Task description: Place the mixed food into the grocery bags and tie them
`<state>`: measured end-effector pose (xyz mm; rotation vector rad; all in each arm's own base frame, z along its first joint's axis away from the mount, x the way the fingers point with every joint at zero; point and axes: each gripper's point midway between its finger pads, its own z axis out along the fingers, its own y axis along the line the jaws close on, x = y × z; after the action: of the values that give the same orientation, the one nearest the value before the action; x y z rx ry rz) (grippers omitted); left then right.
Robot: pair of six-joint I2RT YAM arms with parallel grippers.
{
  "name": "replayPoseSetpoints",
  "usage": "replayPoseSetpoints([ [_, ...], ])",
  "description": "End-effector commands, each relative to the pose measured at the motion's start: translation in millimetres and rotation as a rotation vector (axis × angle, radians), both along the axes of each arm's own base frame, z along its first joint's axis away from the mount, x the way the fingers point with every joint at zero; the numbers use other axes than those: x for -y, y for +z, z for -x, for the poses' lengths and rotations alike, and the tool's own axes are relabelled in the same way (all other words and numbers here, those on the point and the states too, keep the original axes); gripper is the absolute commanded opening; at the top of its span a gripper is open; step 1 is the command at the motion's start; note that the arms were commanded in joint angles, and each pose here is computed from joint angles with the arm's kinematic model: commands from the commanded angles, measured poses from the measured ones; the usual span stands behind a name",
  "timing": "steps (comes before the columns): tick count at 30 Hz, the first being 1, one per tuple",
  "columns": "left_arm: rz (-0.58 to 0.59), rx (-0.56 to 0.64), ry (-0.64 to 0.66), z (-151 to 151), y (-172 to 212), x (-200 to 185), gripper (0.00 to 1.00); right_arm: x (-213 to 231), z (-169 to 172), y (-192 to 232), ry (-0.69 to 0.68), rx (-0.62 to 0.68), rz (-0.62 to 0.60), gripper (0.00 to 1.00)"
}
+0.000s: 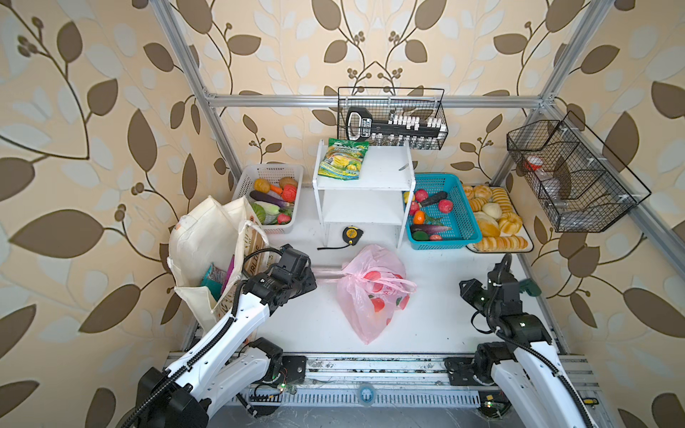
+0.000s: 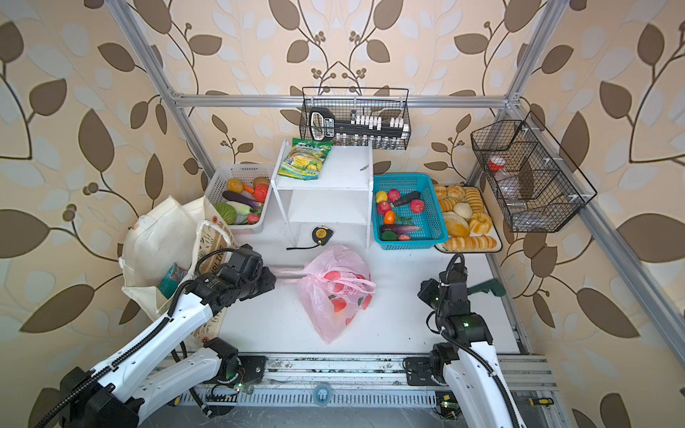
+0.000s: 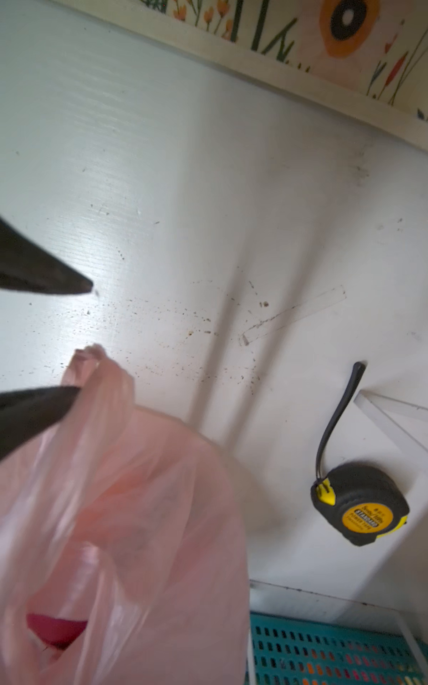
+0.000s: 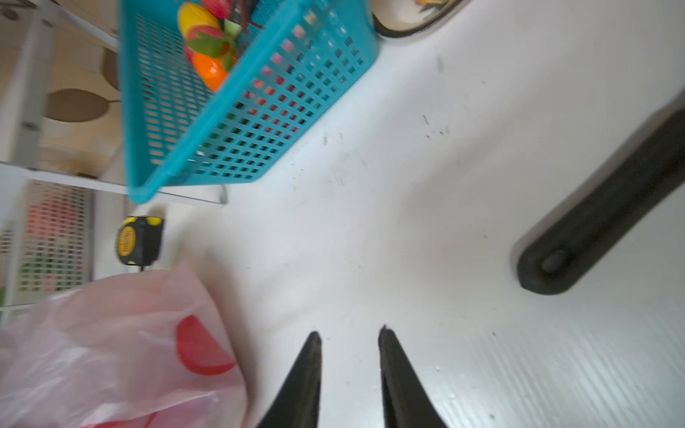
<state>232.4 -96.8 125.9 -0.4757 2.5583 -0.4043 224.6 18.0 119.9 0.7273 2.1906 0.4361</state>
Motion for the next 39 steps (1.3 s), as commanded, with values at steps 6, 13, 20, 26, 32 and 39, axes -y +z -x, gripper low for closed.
replayPoseSetpoints([
  [6,0.118,0.138,-0.160,-20,58,35,0.68,-120,-9,82,0.607,0.311,-0.248,0.58],
  [13,0.048,0.029,-0.159,-13,28,28,0.79,-172,1,48,0.792,0.221,-0.014,0.68],
  [20,0.036,-0.008,-0.205,-10,8,31,0.80,-173,-13,31,0.735,0.154,0.044,0.57],
  [26,0.034,0.017,-0.206,-9,2,30,0.79,-181,-16,38,0.739,0.177,0.001,0.31],
  [32,0.005,0.122,-0.196,-10,24,20,0.86,-168,-18,28,0.674,0.141,0.040,0.10],
  [39,0.031,0.314,-0.269,-11,52,25,0.96,-128,-33,24,0.463,0.102,0.002,0.00],
])
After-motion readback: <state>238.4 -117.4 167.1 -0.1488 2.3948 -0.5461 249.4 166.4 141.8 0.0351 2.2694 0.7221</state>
